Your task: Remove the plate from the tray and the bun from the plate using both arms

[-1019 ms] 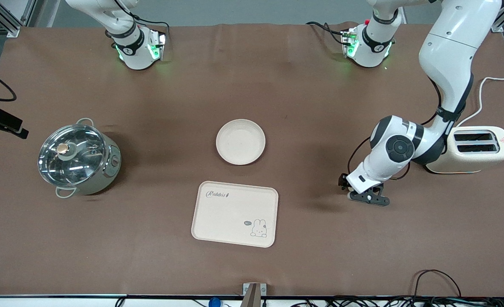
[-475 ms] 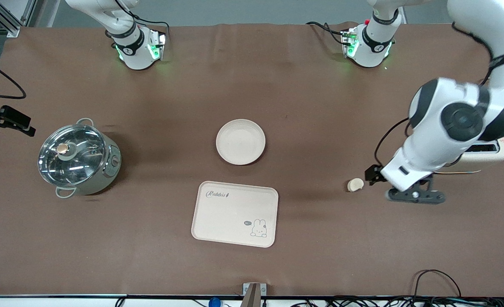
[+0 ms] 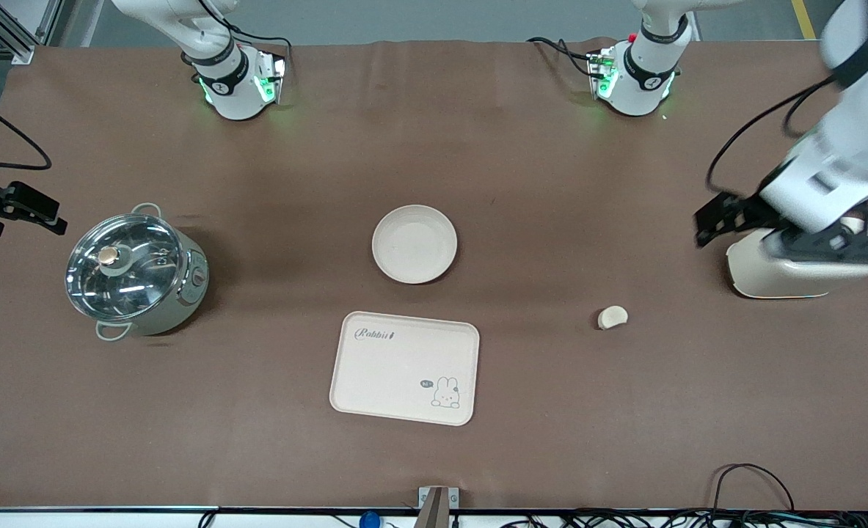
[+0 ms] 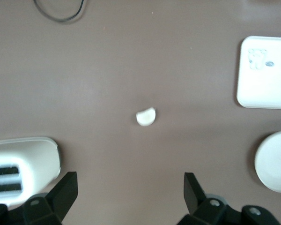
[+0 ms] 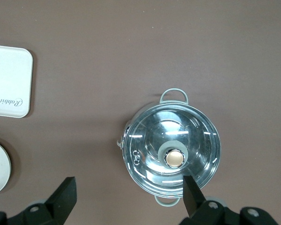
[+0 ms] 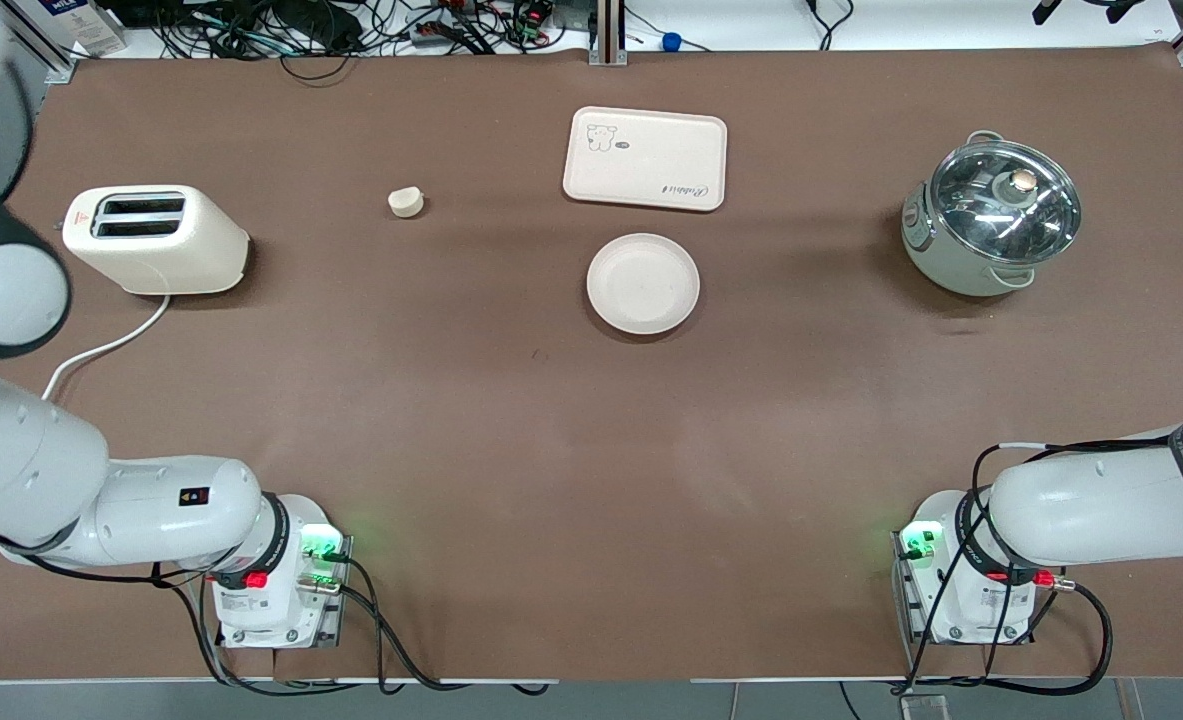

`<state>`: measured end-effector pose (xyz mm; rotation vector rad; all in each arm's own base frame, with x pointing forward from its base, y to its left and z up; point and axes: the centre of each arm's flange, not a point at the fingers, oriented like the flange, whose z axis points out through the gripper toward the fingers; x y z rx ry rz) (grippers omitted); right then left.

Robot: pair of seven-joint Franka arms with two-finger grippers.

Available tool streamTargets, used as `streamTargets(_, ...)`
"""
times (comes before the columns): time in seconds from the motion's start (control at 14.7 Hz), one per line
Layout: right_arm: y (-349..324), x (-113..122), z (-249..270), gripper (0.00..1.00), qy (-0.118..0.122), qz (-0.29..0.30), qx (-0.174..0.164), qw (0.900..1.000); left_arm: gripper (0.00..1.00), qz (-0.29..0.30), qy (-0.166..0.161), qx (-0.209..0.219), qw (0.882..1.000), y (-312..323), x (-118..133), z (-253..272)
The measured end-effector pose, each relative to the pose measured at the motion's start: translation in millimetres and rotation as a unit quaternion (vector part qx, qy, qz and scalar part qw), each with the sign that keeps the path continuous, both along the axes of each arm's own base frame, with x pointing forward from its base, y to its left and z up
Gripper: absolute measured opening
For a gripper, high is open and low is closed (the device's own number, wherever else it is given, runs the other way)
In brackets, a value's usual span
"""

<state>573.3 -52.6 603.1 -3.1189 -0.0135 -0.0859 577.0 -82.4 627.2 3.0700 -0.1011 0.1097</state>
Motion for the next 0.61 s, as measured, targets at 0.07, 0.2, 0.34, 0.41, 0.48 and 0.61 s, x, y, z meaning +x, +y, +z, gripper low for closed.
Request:
streamTargets(0.07,-0.3,-0.2,0.4,1.0,0.0,0.001,-0.004,1.0,1.0,0.008,-0.001,-0.005,1.0,18.8,-10.3,11.8)
streamTargets(0.2,1.5,-0.3,0.7,1.0,0.001,0.005,-0.011,1.0,1.0,0.014,0.001,-0.005,1.0,33.9,-29.3,18.3)
streamTargets(0.34,4.9,-0.4,0.6,1.0,0.002,0.008,-0.013,1.0,1.0,0.009,0.008,-0.002,1.0,21.4,-46.8,9.9)
streamTargets(0.41,7.3,-0.3,0.5,1.0,0.003,0.011,-0.014,1.0,1.0,0.005,0.007,0.001,1.0,10.9,-54.3,3.7)
streamTargets(0.48,10.7,-0.1,0.5,1.0,0.003,0.014,-0.014,1.0,1.0,-0.002,0.001,0.007,1.0,2.2,-58.4,-0.6)
streamTargets(0.61,15.6,0.2,0.7,1.0,0.003,0.019,-0.018,1.0,1.0,-0.012,-0.016,0.03,0.999,-4.7,-56.9,-0.6)
